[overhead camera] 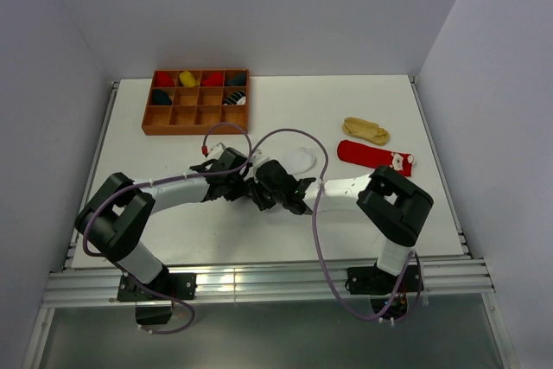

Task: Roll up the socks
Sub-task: Roll the sock at the center of the board.

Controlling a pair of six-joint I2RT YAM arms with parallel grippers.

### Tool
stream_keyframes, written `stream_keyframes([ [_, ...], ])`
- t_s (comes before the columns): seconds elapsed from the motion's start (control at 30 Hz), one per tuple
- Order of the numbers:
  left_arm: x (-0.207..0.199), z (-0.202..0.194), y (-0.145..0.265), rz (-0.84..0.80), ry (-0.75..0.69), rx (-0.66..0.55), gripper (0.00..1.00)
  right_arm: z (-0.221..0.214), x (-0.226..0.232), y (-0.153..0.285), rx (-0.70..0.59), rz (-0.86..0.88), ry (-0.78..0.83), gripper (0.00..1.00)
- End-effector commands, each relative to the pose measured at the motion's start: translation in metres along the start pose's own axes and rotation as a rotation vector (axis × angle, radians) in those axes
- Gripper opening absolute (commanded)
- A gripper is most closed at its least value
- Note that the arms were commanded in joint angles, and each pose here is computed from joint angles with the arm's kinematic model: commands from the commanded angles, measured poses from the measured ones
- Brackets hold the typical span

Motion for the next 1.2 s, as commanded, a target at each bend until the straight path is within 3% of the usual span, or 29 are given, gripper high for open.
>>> stream_keyframes([
  [0.0, 0.015, -0.014, -0.001, 0.085, -0.084, 0.067, 0.27, -0.033, -0.020, -0.009, 0.150, -0.141, 0.029, 0.42],
  [0.13, 0.015, -0.013, -0.001, 0.085, -0.090, 0.064, 0.27, -0.050, -0.028, -0.015, 0.230, -0.205, 0.031, 0.38],
  [0.23, 0.014, -0.013, 0.000, 0.082, -0.088, 0.060, 0.27, -0.060, -0.032, -0.017, 0.271, -0.243, 0.032, 0.22],
  [0.43, 0.011, -0.010, 0.002, 0.069, -0.079, 0.050, 0.27, -0.066, -0.033, -0.016, 0.293, -0.241, 0.014, 0.00],
  [0.6, 0.011, -0.006, 0.007, 0.061, -0.054, 0.022, 0.30, -0.055, -0.021, -0.012, 0.298, -0.094, -0.029, 0.00],
  [0.7, 0.009, -0.001, 0.017, 0.036, -0.029, -0.024, 0.40, -0.036, -0.008, -0.004, 0.291, 0.065, -0.100, 0.00],
  [0.9, 0.007, 0.011, 0.040, -0.017, 0.026, -0.105, 0.57, -0.007, -0.010, 0.002, 0.269, 0.410, -0.397, 0.00],
  [1.17, 0.010, 0.009, 0.044, -0.039, 0.060, -0.110, 0.59, -0.005, -0.034, -0.001, 0.272, 0.657, -0.764, 0.00],
])
Point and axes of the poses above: each gripper's point midway between its finger pads, its own y axis back along the fingers, its own x axis along the line the jaws close on, z = x × y, the point moved 7 cm from there along y, back along the fingers, and after that the axes turned 4 degrees about -y, right-handed, at the moved point
